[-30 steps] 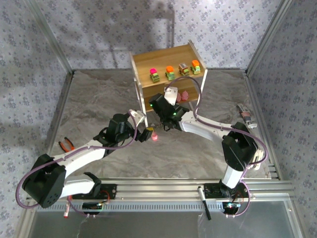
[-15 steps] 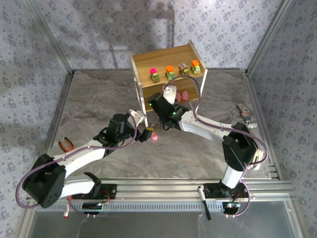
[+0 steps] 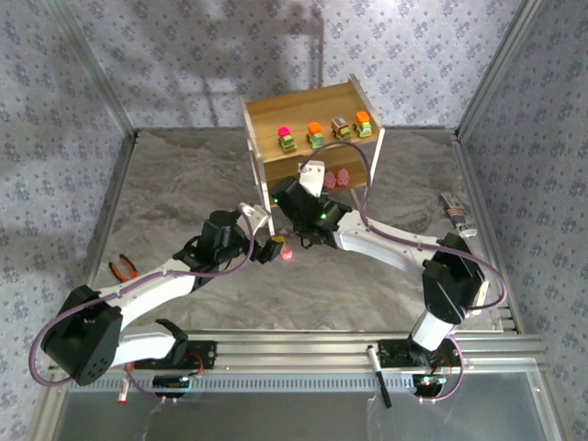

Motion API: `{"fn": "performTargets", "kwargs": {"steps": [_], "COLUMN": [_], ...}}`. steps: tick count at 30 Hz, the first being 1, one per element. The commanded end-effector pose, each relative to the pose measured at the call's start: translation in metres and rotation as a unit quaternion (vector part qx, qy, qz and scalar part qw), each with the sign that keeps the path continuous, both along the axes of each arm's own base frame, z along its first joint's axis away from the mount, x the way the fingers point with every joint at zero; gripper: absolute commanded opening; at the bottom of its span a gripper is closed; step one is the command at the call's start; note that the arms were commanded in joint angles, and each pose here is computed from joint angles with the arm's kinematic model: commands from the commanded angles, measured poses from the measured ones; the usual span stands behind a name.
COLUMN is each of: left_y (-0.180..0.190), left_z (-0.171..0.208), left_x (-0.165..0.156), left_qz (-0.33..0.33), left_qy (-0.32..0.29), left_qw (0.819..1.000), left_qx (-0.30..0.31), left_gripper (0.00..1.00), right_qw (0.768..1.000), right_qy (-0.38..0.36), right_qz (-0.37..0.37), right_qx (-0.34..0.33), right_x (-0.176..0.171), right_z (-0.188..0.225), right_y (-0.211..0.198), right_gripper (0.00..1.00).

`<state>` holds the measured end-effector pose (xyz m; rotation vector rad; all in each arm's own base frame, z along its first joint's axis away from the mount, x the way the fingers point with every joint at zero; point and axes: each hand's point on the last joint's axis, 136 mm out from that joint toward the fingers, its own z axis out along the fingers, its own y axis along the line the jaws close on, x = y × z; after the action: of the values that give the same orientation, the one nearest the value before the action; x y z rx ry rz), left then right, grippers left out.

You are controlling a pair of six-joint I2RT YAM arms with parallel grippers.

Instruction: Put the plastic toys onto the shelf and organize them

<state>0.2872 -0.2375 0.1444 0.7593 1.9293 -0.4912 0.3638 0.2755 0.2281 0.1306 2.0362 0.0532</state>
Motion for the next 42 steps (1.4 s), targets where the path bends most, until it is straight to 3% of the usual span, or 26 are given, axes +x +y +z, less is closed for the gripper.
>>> {"fn": "performTargets", "kwargs": {"steps": [1, 8, 21, 28, 42], "left_y": [-0.004, -0.003, 0.02, 0.046, 0.056], "left_z": [-0.002, -0.002, 0.001, -0.004, -0.001], "left_x": [-0.003, -0.01, -0.038, -0.031, -0.029], "left_qz": [-0.016, -0.026, -0.038, 0.0, 0.018], "left_qy": [0.005, 0.011, 0.025, 0.038, 0.058], "left_qw": [1.0, 1.0, 0.998, 0.999, 0.998], "left_qx": [0.006, 0.011, 0.032, 0.025, -0.005], "left_gripper": [1.0, 1.0, 0.99, 1.0, 1.0], "right_qw": [1.0, 1.0, 0.997, 0.993, 0.988], "right_qy": [-0.014, -0.014, 0.031, 0.051, 0.08], "right_qz": [-0.023, -0.019, 0.065, 0.098, 0.13], "right_qx": [-0.01, -0.014, -0.037, -0.029, -0.003], "right_x": [-0.019, -0.055, -0.118, -0.132, -0.136], "right_z": [0.013, 0.015, -0.063, -0.099, -0.157], "right_y": [-0.021, -0.034, 0.011, 0.046, 0.057], "right_gripper": [0.45, 0.46, 0.52, 0.56, 0.61]}}
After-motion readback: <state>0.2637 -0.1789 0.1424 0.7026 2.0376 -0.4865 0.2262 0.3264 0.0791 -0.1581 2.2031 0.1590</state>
